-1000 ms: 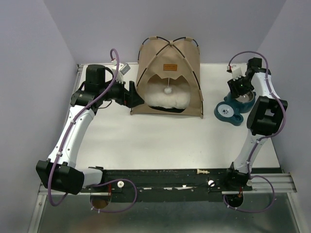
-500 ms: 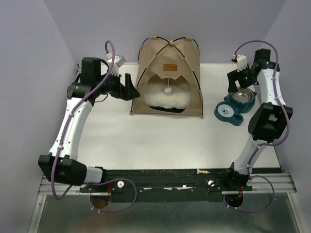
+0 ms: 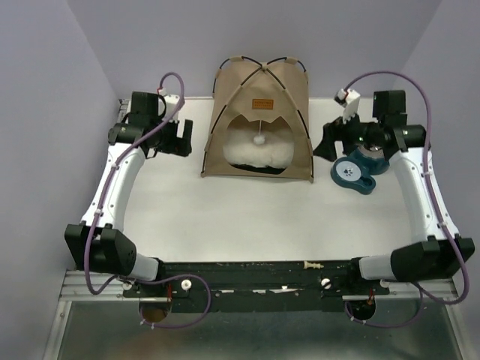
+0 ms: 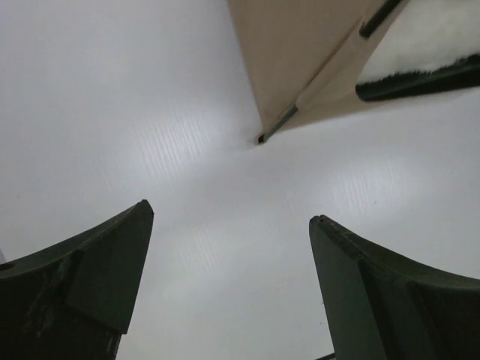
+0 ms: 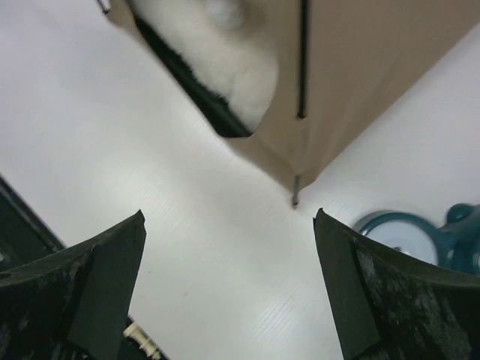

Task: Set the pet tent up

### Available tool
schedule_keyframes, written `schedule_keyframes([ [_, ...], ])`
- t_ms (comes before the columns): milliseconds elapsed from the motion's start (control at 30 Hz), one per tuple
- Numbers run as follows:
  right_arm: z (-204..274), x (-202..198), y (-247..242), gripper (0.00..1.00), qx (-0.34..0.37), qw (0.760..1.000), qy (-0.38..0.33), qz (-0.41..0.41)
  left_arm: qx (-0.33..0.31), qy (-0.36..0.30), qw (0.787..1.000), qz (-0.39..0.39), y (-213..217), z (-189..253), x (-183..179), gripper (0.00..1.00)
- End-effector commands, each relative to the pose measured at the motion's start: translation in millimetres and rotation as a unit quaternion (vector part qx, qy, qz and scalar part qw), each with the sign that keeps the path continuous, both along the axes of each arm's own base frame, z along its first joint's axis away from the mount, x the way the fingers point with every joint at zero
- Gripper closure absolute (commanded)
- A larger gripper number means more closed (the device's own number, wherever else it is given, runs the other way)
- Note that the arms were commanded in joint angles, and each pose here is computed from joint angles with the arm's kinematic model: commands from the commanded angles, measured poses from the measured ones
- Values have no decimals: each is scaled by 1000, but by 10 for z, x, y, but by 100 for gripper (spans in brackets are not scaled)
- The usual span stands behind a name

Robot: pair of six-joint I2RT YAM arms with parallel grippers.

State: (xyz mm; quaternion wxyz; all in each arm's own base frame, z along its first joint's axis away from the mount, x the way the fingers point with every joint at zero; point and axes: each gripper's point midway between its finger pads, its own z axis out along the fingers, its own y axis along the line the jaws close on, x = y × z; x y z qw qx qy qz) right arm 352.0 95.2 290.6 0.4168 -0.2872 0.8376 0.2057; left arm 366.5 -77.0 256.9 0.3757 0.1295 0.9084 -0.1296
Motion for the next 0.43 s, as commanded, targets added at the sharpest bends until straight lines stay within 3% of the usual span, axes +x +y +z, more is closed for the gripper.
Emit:
schedule_keyframes([
  [0, -127, -456, 161, 0, 32, 999, 0, -10, 110, -15, 994, 18, 90, -292, -315, 1],
  [167, -368, -754, -190, 0, -13, 993, -51, -109, 103, -9, 995, 15, -21, -421, -632, 1],
  [400, -398, -1009, -318, 0, -21, 986, -95, -135, 78, -43, 996, 20, -52, -204, -638, 1],
])
